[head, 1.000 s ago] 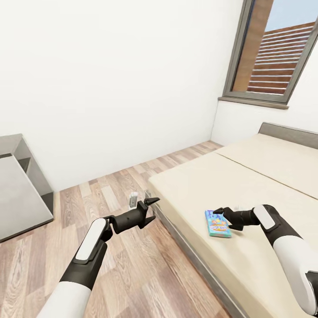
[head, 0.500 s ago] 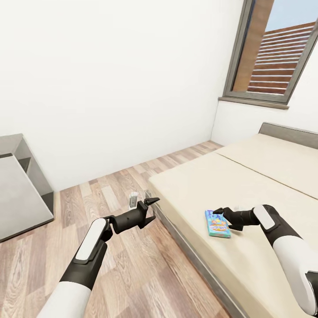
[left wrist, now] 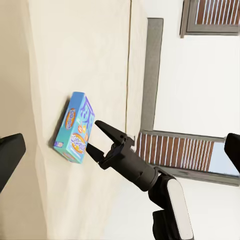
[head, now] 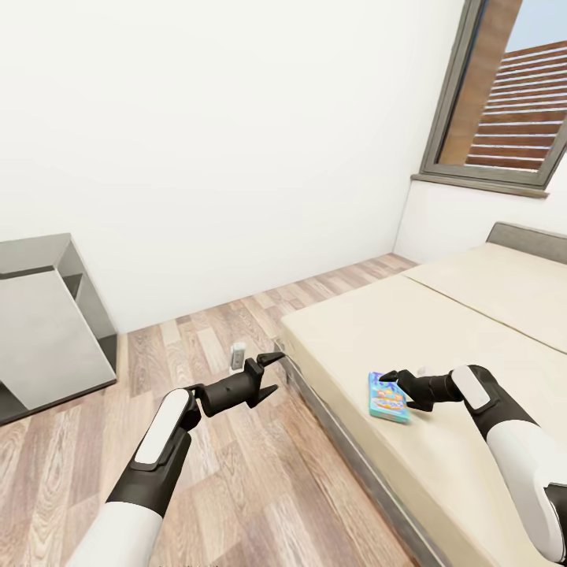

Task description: Put all the toys in the child's room - the three board games (two on the bed and one on the table), the two jigsaw puzzles on the table, and the tennis ball on the table - inside the toy box on the table in the child's room.

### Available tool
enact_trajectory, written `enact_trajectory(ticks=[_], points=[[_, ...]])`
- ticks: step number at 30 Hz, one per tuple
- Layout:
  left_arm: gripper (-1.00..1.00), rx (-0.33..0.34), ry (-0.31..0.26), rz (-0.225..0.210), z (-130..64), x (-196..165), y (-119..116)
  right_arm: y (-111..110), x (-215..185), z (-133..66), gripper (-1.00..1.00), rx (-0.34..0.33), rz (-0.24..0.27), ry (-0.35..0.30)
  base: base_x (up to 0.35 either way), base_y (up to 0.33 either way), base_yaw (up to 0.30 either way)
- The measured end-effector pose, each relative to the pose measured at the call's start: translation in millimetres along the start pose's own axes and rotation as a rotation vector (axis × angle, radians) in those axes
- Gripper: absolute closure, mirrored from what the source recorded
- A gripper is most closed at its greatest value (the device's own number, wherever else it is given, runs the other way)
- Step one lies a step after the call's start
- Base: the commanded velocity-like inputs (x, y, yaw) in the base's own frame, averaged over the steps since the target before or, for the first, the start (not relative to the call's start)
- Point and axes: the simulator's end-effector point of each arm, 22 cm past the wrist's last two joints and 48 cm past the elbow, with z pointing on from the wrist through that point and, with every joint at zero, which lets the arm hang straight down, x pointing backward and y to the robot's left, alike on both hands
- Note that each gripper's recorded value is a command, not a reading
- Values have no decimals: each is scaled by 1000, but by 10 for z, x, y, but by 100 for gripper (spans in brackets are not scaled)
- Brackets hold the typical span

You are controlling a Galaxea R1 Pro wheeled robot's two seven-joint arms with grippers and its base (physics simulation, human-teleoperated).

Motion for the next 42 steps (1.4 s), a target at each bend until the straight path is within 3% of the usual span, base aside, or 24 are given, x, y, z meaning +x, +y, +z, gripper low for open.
enact_trajectory(ticks=[26,42], points=[[-100,0,0,0,0,0,-1,-9,-7,-5,-100,2,0,-2,0,0,22],[-100,0,0,0,0,0,0,-10,-9,-5,-100,2,-1,-2,0,0,158]])
